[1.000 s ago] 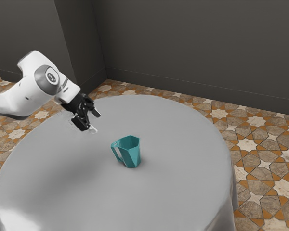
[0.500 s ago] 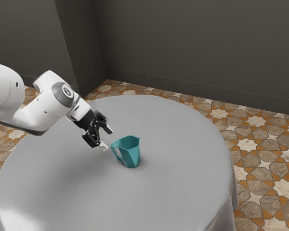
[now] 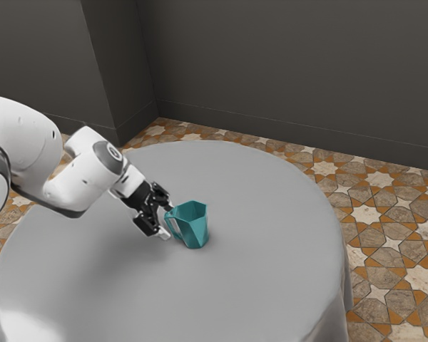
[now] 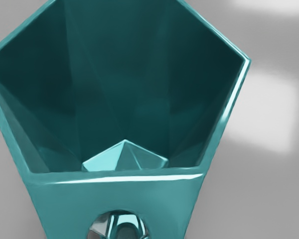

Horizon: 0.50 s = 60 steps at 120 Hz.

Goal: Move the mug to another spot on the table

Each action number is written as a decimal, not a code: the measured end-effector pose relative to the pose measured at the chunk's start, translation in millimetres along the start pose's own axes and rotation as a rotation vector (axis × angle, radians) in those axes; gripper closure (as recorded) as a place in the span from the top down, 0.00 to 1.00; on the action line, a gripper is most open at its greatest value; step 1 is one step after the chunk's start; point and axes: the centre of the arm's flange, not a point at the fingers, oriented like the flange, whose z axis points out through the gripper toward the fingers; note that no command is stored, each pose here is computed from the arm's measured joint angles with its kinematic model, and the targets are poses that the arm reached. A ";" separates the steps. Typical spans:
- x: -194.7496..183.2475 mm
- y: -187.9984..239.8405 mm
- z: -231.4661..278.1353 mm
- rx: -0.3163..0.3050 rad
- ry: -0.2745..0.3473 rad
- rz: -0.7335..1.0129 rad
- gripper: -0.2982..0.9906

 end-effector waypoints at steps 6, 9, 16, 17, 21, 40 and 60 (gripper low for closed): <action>-1.3 -0.6 4.7 -0.002 0.003 -0.001 0.77; -1.5 -0.7 7.0 -0.003 0.004 -0.001 0.77; -2.4 -0.8 11.3 -0.006 0.008 0.000 0.77; -2.6 -0.8 11.9 -0.006 0.008 -0.001 0.77; -3.7 -0.7 13.9 -0.007 0.009 -0.001 0.77; -9.0 -0.6 21.0 -0.010 0.014 -0.007 0.77; -12.6 -0.8 24.4 -0.009 0.019 -0.008 0.73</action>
